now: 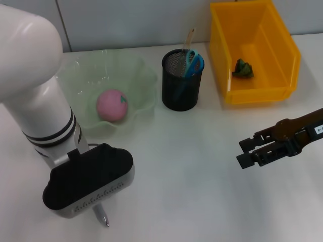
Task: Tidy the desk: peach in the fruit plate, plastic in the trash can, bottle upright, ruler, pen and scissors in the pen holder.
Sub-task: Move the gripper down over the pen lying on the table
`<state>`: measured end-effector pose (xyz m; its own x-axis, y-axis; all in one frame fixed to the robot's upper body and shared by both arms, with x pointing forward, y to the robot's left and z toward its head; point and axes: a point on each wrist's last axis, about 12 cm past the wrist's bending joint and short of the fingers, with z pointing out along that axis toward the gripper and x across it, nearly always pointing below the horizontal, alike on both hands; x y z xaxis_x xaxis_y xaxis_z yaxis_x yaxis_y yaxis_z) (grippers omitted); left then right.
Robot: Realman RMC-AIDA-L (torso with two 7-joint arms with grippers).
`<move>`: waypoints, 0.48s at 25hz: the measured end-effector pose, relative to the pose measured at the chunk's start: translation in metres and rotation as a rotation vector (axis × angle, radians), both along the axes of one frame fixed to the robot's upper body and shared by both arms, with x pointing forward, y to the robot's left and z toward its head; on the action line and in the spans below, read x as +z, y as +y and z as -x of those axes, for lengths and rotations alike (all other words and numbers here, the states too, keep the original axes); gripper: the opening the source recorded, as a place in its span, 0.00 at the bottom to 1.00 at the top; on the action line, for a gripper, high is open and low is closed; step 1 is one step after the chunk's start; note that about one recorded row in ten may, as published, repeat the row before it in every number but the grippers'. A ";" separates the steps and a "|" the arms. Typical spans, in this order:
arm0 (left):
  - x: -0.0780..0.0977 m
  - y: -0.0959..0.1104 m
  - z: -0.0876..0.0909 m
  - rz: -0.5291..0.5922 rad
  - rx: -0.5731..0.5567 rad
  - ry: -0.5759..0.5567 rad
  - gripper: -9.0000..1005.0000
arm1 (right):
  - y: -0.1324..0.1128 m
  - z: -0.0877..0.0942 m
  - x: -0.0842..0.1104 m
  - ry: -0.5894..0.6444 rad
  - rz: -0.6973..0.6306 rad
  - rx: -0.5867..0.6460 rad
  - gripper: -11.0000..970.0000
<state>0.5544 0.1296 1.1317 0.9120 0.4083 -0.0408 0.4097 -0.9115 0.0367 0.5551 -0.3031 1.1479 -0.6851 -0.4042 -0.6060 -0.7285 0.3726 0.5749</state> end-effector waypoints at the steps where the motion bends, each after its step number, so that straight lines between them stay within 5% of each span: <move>1: 0.000 0.000 0.000 -0.001 0.000 0.000 0.64 | 0.000 0.000 0.000 0.000 0.000 0.000 0.79; 12: -0.005 0.000 -0.001 -0.002 0.012 -0.020 0.52 | 0.000 0.001 -0.001 0.005 0.004 0.003 0.79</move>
<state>0.5551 0.1298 1.1264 0.9078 0.4188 -0.0216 0.4194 -0.9068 0.0432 0.5545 -0.3030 1.1471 -0.6870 -0.4087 -0.6008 -0.7265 0.3729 0.5771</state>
